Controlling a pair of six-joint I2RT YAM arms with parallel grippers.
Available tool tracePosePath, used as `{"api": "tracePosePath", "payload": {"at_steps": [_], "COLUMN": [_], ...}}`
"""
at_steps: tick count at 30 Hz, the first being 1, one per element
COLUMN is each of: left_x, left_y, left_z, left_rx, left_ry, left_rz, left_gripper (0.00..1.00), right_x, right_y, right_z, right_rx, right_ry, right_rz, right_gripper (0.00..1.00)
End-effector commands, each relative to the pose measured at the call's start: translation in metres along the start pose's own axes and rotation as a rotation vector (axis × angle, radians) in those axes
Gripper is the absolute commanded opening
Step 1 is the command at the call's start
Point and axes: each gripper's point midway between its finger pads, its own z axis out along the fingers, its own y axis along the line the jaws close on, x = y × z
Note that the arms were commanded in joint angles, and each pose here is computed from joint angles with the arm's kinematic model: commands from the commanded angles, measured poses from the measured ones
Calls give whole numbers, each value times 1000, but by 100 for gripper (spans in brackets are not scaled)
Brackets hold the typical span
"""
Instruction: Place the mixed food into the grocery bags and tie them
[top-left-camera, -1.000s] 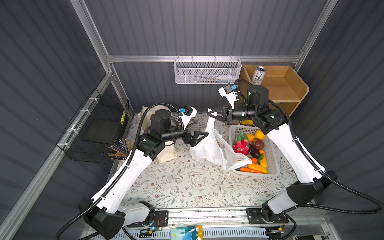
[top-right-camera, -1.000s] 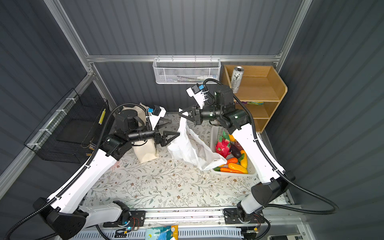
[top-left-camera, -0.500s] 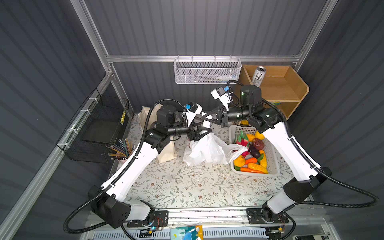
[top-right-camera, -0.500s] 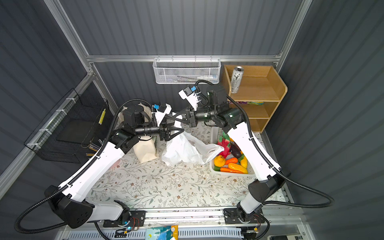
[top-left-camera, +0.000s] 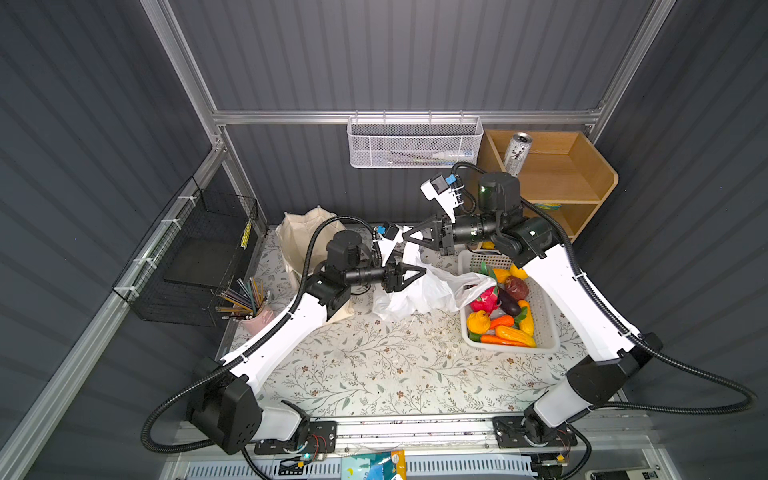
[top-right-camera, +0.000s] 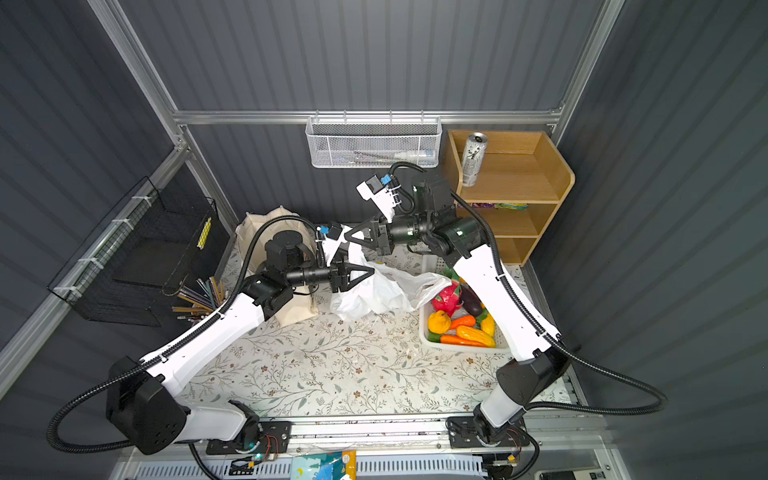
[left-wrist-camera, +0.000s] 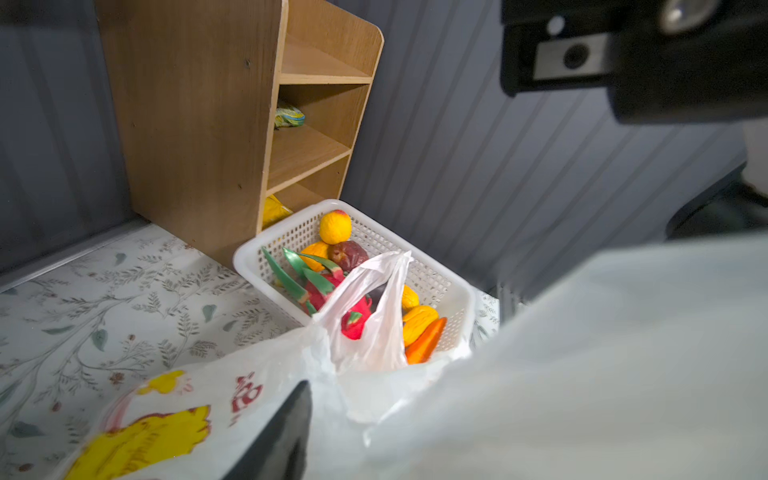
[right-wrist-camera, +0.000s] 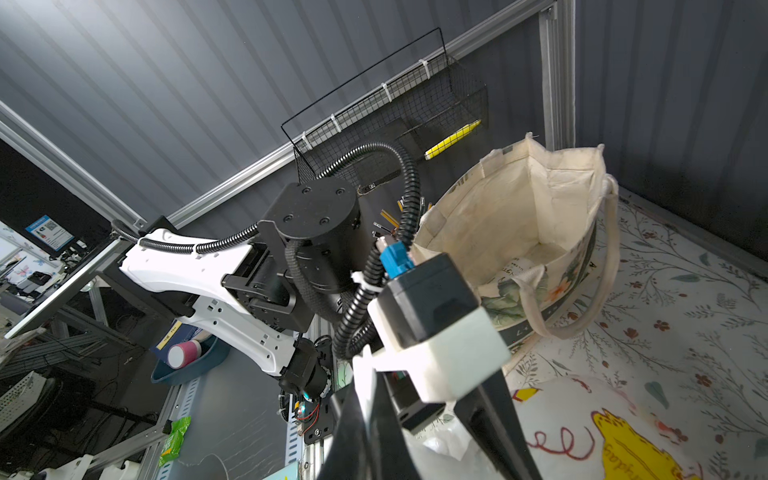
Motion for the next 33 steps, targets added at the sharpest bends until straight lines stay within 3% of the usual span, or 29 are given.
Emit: {"api": "tracePosePath", "payload": {"at_steps": [1, 3, 6, 10, 13, 14, 18, 21, 25, 29, 33], "left_x": [-29, -34, -36, -29, -25, -25, -18, -11, -3, 7, 22], "left_y": [-9, -12, -10, -4, 7, 9, 14, 16, 19, 22, 14], "left_z": [-9, -9, -7, 1, 2, 1, 0, 1, -5, -10, -6], "left_rx": [-7, -3, -1, -15, -67, -80, -100, -105, -140, -169, -102], "left_ry": [-99, -114, -115, -108, -136, -149, -155, -131, -135, -129, -96], "left_rz": [31, 34, 28, 2, -23, -26, -37, -50, -42, -56, -38], "left_gripper": [78, 80, 74, 63, 48, 40, 11, 0, 0, 0, 0], "right_x": [-6, -4, -3, -5, -5, -4, -1, 2, 23, 73, 143], "right_y": [6, 5, 3, 0, -2, -2, -8, -25, -62, -95, -116], "right_z": [-5, -5, -5, -5, -6, -6, -15, -39, -98, -158, -198], "right_rx": [18, 22, 24, 45, 55, 62, 135, 265, 513, 774, 1033], "right_ry": [-35, -39, -44, -57, -68, -70, -79, -116, -198, -230, -139], "right_rz": [-24, -18, -11, 0, 10, 14, 18, 71, 237, 422, 531], "right_gripper": [0, 0, 0, 0, 0, 5, 46, 61, 69, 72, 76]}}
